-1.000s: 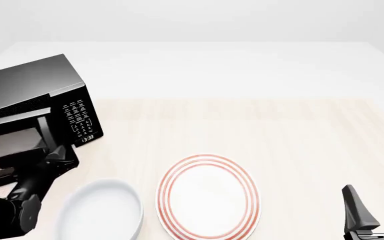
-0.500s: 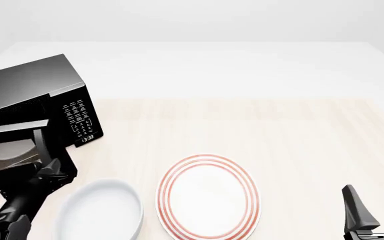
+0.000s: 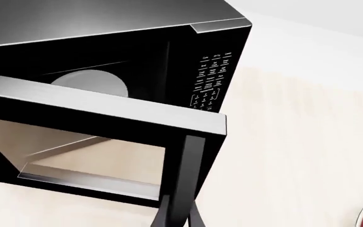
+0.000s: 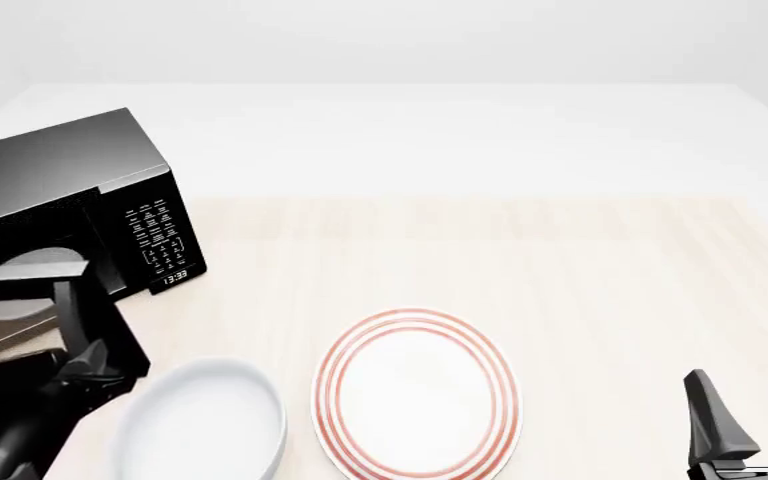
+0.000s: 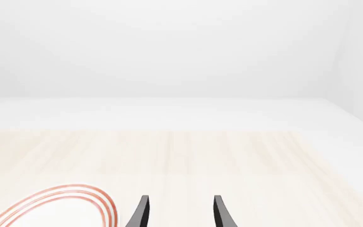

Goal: Open the microwave.

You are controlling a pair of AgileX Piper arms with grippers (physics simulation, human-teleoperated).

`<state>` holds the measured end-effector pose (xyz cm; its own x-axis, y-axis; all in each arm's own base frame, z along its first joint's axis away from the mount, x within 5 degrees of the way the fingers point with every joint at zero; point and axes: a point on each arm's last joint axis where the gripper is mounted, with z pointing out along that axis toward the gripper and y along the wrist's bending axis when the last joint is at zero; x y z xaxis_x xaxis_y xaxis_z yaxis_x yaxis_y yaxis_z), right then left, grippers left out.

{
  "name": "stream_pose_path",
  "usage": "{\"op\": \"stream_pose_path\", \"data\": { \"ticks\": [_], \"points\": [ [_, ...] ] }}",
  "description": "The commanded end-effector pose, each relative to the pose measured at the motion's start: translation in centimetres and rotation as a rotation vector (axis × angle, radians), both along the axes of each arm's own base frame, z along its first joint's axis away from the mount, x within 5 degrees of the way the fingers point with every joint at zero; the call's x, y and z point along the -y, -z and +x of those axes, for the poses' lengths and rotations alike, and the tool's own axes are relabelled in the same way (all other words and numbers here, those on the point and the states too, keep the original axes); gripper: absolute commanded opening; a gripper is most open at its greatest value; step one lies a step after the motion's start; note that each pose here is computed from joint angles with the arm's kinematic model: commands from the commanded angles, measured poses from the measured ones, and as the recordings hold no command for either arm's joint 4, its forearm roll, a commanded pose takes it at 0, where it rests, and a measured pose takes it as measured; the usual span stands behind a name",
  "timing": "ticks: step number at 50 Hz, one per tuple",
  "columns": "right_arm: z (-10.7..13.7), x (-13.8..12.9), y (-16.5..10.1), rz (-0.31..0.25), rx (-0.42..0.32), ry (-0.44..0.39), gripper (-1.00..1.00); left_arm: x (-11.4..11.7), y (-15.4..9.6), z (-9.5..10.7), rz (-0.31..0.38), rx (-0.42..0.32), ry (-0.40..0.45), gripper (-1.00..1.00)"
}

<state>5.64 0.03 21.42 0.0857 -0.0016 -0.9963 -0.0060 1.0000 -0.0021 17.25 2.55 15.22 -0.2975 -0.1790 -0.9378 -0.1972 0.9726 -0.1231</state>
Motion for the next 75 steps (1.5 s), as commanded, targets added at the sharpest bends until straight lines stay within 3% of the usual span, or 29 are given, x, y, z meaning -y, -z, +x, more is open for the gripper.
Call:
{"op": "stream_pose_path", "data": {
  "ticks": [1,32,33,57,58,75],
  "points": [
    [0.0,0.0,0.0,0.0,0.0,0.0,1.0,0.5,-3.6,0.5,0.03,0.271,0.042,-1.0],
    [0.0,0.0,0.0,0.0,0.0,0.0,1.0,0.6,-3.3,0.6,0.008,0.282,0.041,-1.0],
    [0.0,0.0,0.0,0.0,0.0,0.0,1.0,0.5,-3.4,0.5,0.014,0.282,0.036,1.0],
    [0.0,0.0,0.0,0.0,0.0,0.0,1.0,0.2,-3.7,-0.2,0.012,0.275,0.015,1.0],
    [0.0,0.0,0.0,0.0,0.0,0.0,1.0,0.2,-3.9,-0.5,-0.014,0.298,0.009,1.0],
    [0.0,0.0,0.0,0.0,0.0,0.0,1.0,0.7,-7.2,-3.4,0.061,0.313,0.028,1.0]
  ]
}}
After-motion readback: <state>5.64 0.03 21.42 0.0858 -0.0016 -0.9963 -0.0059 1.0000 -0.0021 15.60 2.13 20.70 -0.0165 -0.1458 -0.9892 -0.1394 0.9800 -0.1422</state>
